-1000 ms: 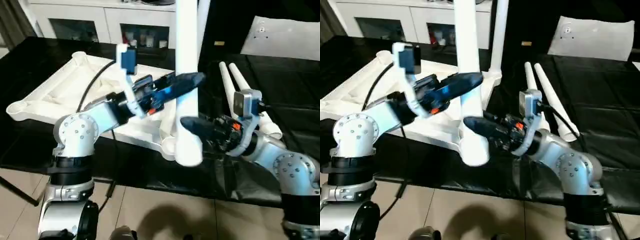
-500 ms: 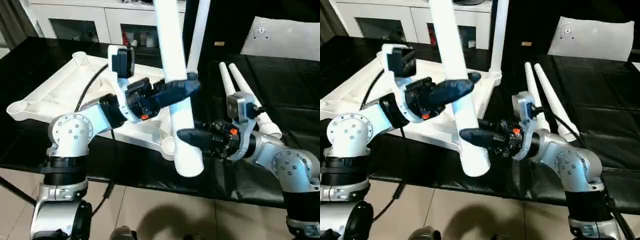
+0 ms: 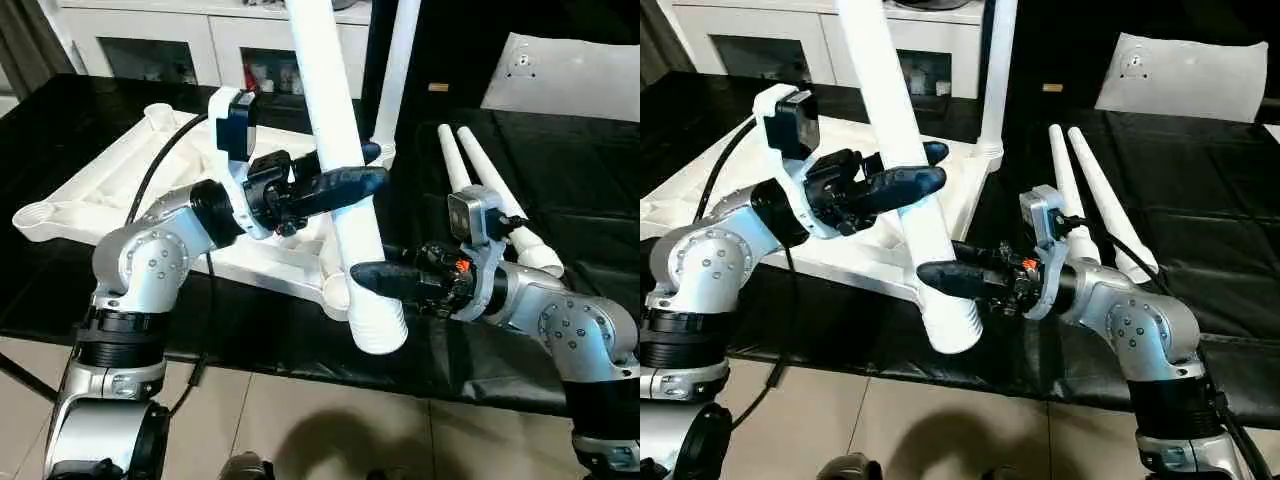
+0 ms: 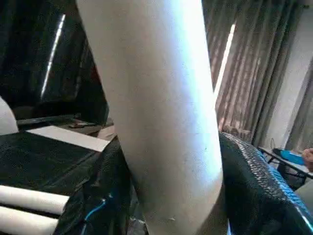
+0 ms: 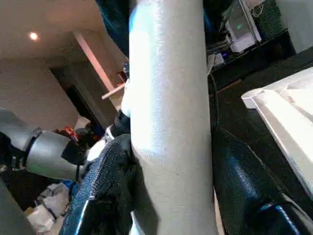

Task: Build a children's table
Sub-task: Pick table leg

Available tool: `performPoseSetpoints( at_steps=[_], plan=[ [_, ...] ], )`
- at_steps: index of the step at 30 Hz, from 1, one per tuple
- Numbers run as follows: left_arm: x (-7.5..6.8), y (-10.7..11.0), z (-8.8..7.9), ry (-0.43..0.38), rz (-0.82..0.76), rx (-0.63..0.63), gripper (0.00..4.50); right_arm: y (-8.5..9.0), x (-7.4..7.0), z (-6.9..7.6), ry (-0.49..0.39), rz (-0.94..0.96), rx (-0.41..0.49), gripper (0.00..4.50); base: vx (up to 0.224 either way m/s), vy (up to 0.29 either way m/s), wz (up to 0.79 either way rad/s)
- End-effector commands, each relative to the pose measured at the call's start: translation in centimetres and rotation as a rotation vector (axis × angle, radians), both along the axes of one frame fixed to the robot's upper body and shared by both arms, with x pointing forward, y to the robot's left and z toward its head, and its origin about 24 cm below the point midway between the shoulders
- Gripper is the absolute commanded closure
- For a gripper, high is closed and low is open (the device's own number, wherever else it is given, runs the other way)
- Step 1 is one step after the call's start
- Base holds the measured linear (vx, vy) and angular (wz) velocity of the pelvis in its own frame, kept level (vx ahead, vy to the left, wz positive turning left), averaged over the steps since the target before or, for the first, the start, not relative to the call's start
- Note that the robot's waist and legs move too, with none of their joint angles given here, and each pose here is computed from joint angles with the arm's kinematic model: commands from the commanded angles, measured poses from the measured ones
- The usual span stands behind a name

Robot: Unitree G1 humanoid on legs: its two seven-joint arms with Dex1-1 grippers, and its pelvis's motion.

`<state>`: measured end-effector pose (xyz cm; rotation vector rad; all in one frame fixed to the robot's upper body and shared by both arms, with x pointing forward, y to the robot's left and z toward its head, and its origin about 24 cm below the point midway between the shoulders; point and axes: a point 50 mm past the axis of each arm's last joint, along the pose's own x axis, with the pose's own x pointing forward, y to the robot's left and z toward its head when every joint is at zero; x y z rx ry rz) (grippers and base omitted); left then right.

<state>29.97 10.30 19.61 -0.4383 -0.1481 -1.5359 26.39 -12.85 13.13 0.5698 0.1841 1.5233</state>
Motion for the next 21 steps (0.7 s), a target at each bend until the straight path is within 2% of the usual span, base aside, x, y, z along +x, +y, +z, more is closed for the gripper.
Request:
performPoseSetpoints(
  at_steps=[1, 3, 5, 8, 11, 13, 15, 16, 17, 21],
  plan=[
    [-0.2, -0.1, -0.1, -0.038, -0.016, 0.021, 2.32, -0.2, 0.3, 0.3, -0.012, -0.011, 0.004, 2.61, 0.000, 0.000, 0.00],
    [-0.1, -0.1, -0.2, -0.034, -0.018, 0.025, 2.36, -0.2, 0.4, 0.3, -0.016, -0.013, 0.003, 2.61, 0.000, 0.000, 0.00],
    [0.4, 0.0, -0.3, 0.019, 0.013, 0.019, 2.38, -0.2, 0.4, 0.3, -0.022, -0.022, -0.002, 2.61, 0.000, 0.000, 0.00],
    [0.7, 0.0, -0.3, 0.037, 0.035, 0.008, 2.40, -0.2, 0.5, 0.3, -0.033, -0.032, -0.009, 2.61, 0.000, 0.000, 0.00],
    [1.3, 0.2, -0.3, 0.070, 0.094, 0.014, 2.45, -0.2, 1.0, 0.1, -0.051, -0.088, -0.041, 2.61, 0.000, 0.000, 0.00],
    [1.5, 0.2, -0.4, 0.071, 0.129, 0.031, 2.49, -0.1, 1.4, 0.0, -0.057, -0.128, -0.049, 1.91, 0.000, 0.000, 0.00],
    [2.0, 0.4, -0.4, 0.069, 0.202, 0.067, 2.50, 0.0, 2.2, -0.1, -0.107, -0.207, -0.071, 1.89, 0.000, 0.000, 0.00],
    [2.2, 0.5, -0.4, 0.060, 0.236, 0.081, 2.51, 0.1, 2.3, -0.1, -0.104, -0.223, -0.073, 1.79, 0.000, 0.000, 0.00],
    [2.9, 0.8, -0.3, 0.053, 0.339, 0.122, 2.55, 0.1, 2.8, 0.0, -0.116, -0.277, -0.067, 1.63, 0.000, 0.000, 0.00],
    [3.4, 1.1, 0.0, 0.033, 0.442, 0.180, 2.60, 0.1, 3.2, 0.2, -0.163, -0.361, -0.070, 1.24, 0.000, 0.000, 0.00]
  ],
)
